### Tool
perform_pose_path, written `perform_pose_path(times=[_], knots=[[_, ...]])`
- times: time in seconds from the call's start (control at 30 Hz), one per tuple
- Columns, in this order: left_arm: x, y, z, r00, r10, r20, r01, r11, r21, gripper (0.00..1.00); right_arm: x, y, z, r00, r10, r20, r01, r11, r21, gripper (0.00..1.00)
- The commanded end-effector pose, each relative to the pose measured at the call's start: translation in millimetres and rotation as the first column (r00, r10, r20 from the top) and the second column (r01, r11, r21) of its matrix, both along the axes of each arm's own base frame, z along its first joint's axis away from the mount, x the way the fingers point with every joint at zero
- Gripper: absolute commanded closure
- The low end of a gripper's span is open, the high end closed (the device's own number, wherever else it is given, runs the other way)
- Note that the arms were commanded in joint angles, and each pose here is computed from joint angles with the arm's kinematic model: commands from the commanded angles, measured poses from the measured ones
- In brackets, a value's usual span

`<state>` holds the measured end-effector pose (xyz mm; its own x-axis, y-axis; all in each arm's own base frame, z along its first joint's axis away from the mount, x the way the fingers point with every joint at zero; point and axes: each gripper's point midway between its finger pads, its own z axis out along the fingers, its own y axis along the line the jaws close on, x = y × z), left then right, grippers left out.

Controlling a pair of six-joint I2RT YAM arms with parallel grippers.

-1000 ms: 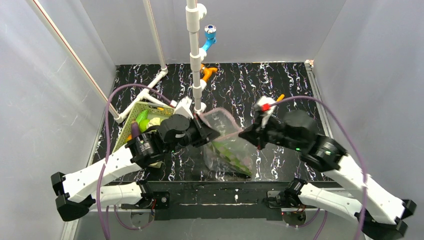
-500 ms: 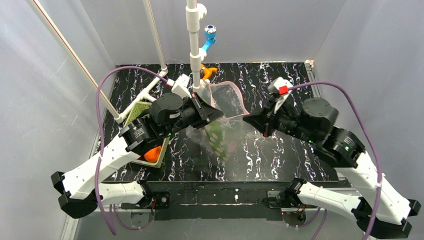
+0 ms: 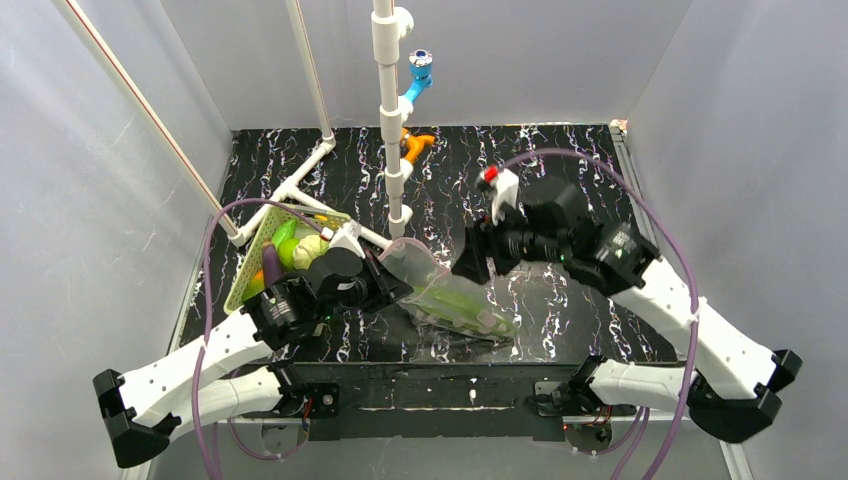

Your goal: Place the food in the zip-top bag and seal the zipper

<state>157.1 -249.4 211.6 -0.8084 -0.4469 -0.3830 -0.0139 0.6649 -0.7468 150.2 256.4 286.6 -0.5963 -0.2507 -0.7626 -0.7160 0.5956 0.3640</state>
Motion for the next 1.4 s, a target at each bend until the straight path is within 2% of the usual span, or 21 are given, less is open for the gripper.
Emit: perform_pose_path(times=[0.0,0.13,0.33,0.5,0.6,0.8,1.03,1.07,1.13,1.2,1.27,1.33,1.37], knots=[[3.2,-5.1,43.4,0.997,-0.015,0.071,0.02,0.998,-0.068,1.0,12.5,0.1,61.5,0.999,-0.045,0.019,0.045,0.999,-0.024,0.22],[3.6,-12.5,60.7,0.994,-0.042,0.099,0.052,0.994,-0.095,1.0,21.2,9.6,70.3,0.999,-0.044,-0.013,0.043,0.996,-0.073,0.11],[5.9,-24.0,87.3,0.984,-0.091,0.153,0.107,0.989,-0.105,1.0,42.7,27.3,69.8,0.999,-0.052,-0.007,0.051,0.99,-0.133,0.1],[3.0,-39.7,82.9,0.979,-0.156,0.133,0.17,0.98,-0.101,1.0,61.9,37.6,45.8,0.998,-0.067,0.01,0.067,0.965,-0.254,0.13],[-1.1,-47.3,81.4,0.974,-0.195,0.116,0.208,0.972,-0.11,1.0,65.8,37.4,29.0,0.997,-0.074,-0.01,0.067,0.948,-0.311,0.22],[-2.1,-49.2,82.0,0.972,-0.204,0.118,0.218,0.969,-0.118,1.0,58.3,35.0,15.0,0.998,-0.063,-0.028,0.052,0.953,-0.298,0.24],[-4.5,-52.6,84.3,0.968,-0.221,0.115,0.235,0.963,-0.131,1.0,66.4,16.2,-4.9,0.994,-0.113,0.005,0.107,0.923,-0.369,0.25],[-4.6,-53.0,84.0,0.969,-0.221,0.113,0.235,0.963,-0.133,1.0,63.6,18.3,-4.6,0.995,-0.098,-0.009,0.088,0.93,-0.357,0.3],[-4.5,-53.9,82.7,0.969,-0.222,0.112,0.236,0.962,-0.137,1.0,54.3,27.4,-0.5,0.997,-0.053,-0.048,0.036,0.95,-0.309,0.48],[-3.9,-54.3,82.2,0.969,-0.222,0.111,0.236,0.963,-0.132,1.0,48.5,33.4,6.3,0.998,-0.031,-0.063,0.013,0.965,-0.262,0.72],[-3.0,-54.5,81.5,0.97,-0.22,0.107,0.232,0.964,-0.126,1.0,48.9,34.2,13.0,0.998,-0.038,-0.047,0.026,0.972,-0.233,0.89],[-2.2,-54.9,81.8,0.971,-0.217,0.104,0.229,0.965,-0.125,1.0,52.7,31.8,20.8,0.998,-0.063,-0.009,0.06,0.977,-0.204,0.99],[-2.2,-55.0,81.7,0.971,-0.218,0.102,0.23,0.966,-0.122,1.0,56.1,29.2,24.8,0.996,-0.084,0.014,0.086,0.977,-0.197,0.99]])
